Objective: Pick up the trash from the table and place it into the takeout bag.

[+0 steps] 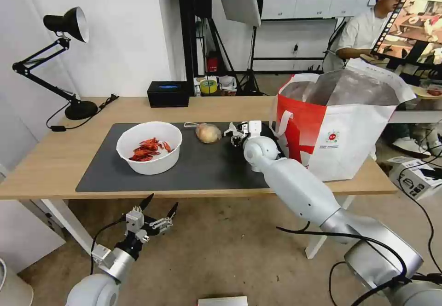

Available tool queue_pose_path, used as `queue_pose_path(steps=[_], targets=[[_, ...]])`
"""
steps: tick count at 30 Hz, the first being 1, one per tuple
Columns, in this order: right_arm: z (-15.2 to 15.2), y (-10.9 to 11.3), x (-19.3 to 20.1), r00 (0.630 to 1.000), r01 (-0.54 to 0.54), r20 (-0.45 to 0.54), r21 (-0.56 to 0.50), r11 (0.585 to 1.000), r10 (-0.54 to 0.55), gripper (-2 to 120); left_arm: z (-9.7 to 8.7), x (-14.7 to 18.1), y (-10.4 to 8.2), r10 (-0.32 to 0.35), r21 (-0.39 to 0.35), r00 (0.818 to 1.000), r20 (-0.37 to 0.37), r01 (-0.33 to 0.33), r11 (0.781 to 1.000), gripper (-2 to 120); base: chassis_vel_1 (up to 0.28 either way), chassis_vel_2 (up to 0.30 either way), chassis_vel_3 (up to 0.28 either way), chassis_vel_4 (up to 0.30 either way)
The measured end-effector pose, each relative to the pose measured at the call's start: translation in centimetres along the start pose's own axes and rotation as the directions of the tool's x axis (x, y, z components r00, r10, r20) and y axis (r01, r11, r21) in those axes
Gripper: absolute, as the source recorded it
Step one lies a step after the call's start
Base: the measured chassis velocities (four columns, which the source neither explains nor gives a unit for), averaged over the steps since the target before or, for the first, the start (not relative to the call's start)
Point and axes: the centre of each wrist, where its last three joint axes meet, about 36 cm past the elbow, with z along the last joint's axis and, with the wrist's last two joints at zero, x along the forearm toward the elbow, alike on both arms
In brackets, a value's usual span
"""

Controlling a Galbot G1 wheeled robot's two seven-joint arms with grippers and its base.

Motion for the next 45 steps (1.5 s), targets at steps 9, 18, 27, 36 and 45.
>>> queue_pose_path(steps=[9, 18, 27, 36, 45], targets=[[0.3, 0.0, 1.0, 0.998, 0.054, 0.034, -0.006, 0.999, -0.053, 0, 0.2, 0.1, -0.1, -0.005, 0.002, 1.0, 0.0, 0.005, 1.0, 100, 0.0, 0.0, 0.0, 0.0], [0.4, 0.2, 6.9, 0.97, 0.198, 0.146, -0.001, 0.98, -0.196, 0, -0.2, 0.3, -0.3, -0.009, -0.003, 1.0, 0.013, 0.009, 1.0, 100, 0.0, 0.0, 0.0, 0.0], [1.9, -0.1, 15.3, 0.918, 0.304, 0.271, -0.016, 0.953, -0.288, 0, -0.4, 0.5, -1.1, -0.006, 0.001, 1.0, 0.02, 0.006, 1.0, 100, 0.0, 0.0, 0.0, 0.0], [0.3, -4.8, 22.1, 0.856, 0.289, 0.449, -0.006, 0.957, -0.256, 0, -0.4, 0.4, -1.9, -0.014, -0.003, 1.0, 0.019, 0.014, 1.0, 100, 0.0, 0.0, 0.0, 0.0], [-4.2, -11.3, 27.5, 0.805, 0.195, 0.577, -0.037, 0.98, -0.138, 0, -0.5, 0.1, -3.1, 0.006, 0.002, 1.0, 0.023, -0.006, 1.0, 100, 0.0, 0.0, 0.0, 0.0]])
